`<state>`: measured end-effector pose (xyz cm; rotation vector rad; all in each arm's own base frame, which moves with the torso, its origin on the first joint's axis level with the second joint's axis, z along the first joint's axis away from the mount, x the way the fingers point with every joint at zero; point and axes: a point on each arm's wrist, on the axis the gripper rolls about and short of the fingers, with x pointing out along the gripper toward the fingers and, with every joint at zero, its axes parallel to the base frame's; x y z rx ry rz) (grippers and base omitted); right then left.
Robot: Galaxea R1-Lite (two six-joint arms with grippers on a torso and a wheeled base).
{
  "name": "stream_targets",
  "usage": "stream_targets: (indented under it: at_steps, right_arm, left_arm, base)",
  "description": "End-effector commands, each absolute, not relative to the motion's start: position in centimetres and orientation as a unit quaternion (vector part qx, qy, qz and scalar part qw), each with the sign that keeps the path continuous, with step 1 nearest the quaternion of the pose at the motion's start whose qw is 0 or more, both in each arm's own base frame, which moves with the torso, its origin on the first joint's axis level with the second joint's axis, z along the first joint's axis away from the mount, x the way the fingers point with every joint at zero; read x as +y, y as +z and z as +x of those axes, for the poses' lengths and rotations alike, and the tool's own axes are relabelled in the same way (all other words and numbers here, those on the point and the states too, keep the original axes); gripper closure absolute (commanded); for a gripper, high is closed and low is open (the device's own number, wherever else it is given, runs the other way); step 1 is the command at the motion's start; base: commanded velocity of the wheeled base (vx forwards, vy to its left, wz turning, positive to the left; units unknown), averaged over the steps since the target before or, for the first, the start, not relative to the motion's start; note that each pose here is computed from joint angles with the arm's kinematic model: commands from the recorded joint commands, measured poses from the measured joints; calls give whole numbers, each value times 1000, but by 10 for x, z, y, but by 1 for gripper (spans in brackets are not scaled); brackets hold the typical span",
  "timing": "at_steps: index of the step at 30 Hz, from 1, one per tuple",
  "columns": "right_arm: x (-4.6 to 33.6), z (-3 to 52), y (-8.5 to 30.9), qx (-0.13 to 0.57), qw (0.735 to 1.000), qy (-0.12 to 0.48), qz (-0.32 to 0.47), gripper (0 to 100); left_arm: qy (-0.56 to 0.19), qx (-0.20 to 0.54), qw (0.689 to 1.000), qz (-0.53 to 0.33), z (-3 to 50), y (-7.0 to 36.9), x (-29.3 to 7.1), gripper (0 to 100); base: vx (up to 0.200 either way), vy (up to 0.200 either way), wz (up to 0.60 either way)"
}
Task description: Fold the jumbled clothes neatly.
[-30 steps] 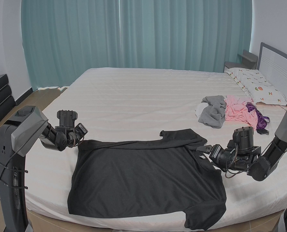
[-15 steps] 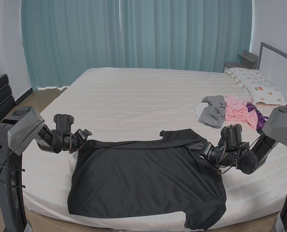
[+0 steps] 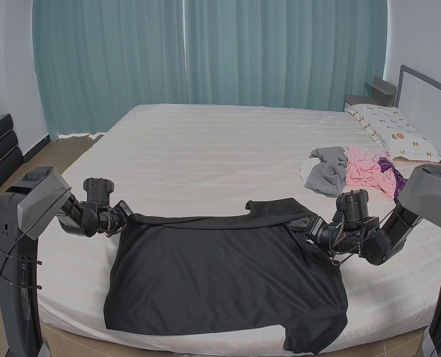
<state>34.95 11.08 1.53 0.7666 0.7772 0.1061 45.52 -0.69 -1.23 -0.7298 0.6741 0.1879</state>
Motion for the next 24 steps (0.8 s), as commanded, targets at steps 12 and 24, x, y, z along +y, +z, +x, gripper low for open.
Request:
stream_targets:
  at_steps: [12, 24]
  right_arm:
    - [109, 448, 4, 351, 858, 17, 374, 0]
    - [110, 484, -20, 329, 874, -13, 356, 0]
  left_arm:
    - [97, 233, 900, -354, 486, 27, -3, 100]
    - [109, 212, 905, -353, 492, 37, 2, 100]
  base:
    - [0, 0, 0]
    - [0, 0, 0]
